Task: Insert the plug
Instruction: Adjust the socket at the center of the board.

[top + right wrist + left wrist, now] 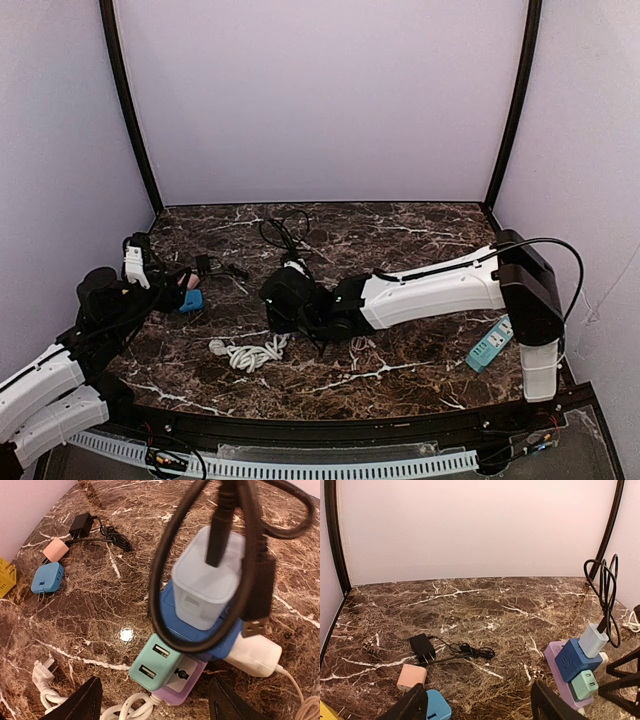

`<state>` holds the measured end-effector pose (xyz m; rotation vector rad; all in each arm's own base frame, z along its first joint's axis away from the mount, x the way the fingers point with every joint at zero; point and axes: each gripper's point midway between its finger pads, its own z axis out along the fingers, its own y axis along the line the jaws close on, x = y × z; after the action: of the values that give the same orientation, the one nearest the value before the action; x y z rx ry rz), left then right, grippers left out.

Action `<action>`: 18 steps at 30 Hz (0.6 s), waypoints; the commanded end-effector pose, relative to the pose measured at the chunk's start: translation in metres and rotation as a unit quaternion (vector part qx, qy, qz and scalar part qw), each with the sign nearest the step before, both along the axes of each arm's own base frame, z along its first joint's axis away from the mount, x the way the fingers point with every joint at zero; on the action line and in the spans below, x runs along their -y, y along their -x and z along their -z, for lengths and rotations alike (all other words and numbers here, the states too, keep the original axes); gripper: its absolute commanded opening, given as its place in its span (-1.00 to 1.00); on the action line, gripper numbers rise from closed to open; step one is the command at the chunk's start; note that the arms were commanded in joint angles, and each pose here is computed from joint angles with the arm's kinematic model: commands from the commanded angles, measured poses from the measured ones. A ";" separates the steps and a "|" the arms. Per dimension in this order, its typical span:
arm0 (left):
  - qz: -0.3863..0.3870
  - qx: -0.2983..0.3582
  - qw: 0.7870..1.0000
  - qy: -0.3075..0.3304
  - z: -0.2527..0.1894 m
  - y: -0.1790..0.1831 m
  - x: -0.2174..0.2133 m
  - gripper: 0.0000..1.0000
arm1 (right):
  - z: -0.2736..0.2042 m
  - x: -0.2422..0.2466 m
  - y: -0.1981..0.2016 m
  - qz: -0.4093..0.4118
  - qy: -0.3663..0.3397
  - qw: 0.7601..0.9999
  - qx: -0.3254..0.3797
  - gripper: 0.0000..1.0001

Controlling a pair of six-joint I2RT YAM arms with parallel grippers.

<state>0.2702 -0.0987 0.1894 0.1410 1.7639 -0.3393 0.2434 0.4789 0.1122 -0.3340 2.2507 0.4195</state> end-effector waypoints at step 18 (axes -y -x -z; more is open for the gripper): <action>0.047 0.061 0.994 0.077 -0.034 0.010 0.012 0.43 | 0.034 -0.007 -0.016 0.032 0.054 0.998 -0.024 0.04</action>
<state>0.2609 -0.1098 0.2250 0.1335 1.6149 -0.4996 0.2560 0.4869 0.0810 -0.3129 2.3149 0.2964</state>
